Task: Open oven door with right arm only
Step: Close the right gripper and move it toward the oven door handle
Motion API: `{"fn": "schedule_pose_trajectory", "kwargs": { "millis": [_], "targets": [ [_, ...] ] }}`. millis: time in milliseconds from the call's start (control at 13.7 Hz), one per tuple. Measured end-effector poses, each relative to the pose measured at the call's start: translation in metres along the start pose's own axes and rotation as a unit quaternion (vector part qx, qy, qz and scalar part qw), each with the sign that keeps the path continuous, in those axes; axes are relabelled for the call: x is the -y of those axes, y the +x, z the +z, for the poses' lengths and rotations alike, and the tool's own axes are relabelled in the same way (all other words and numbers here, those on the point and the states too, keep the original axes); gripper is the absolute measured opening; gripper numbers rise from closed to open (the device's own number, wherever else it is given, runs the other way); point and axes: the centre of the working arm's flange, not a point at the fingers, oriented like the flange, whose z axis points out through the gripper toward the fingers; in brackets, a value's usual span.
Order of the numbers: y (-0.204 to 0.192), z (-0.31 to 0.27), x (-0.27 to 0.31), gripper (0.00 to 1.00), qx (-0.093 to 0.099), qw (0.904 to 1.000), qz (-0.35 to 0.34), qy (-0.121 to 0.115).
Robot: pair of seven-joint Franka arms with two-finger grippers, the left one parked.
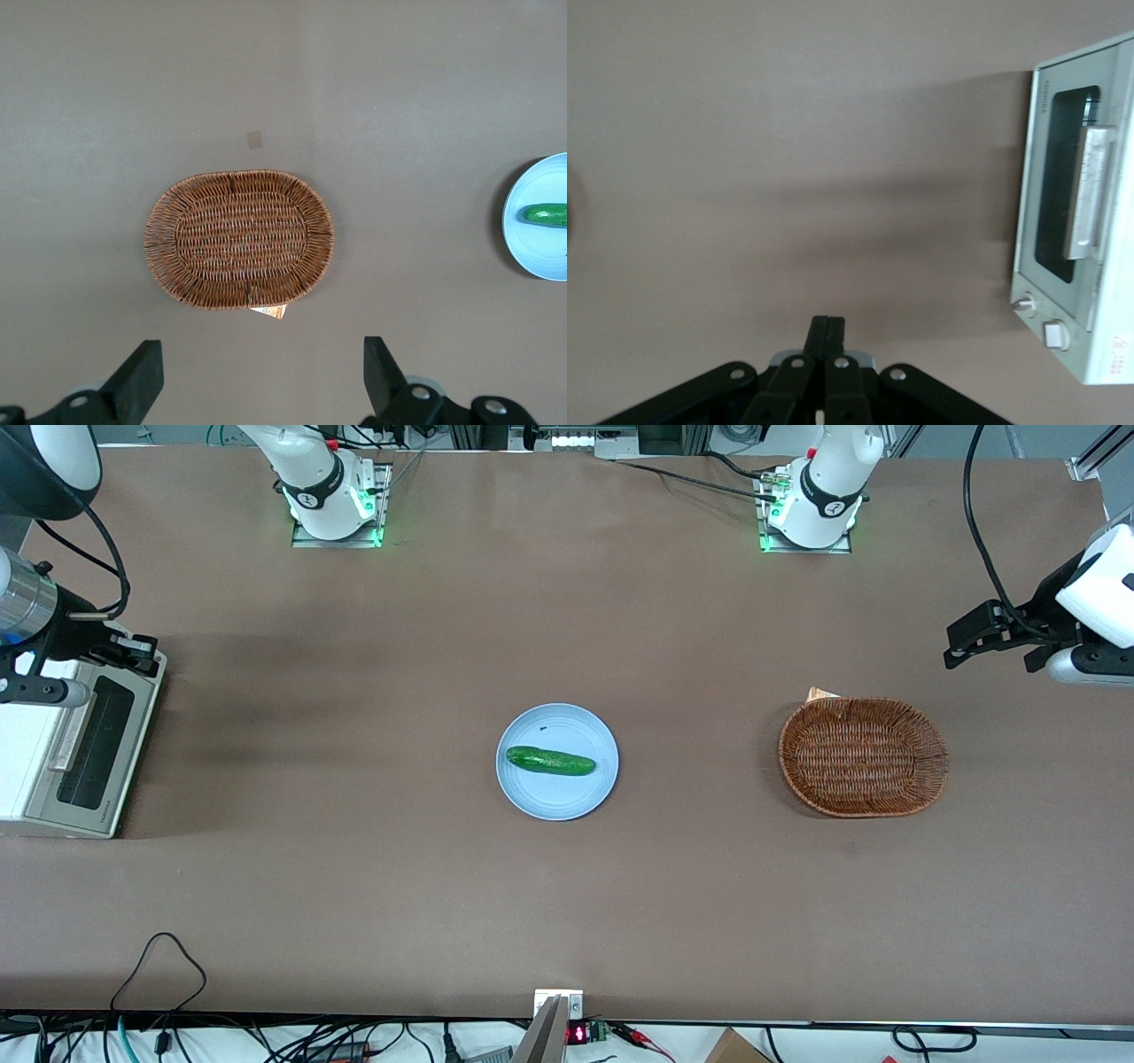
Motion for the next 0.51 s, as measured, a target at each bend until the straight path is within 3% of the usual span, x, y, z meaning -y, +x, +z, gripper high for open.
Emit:
{"fn": "schedule_pose_trajectory", "kwargs": {
  "millis": [512],
  "targets": [
    [0.021,0.041,-0.025,0.01,0.027,0.9945,-0.006,-0.101]
  ]
}}
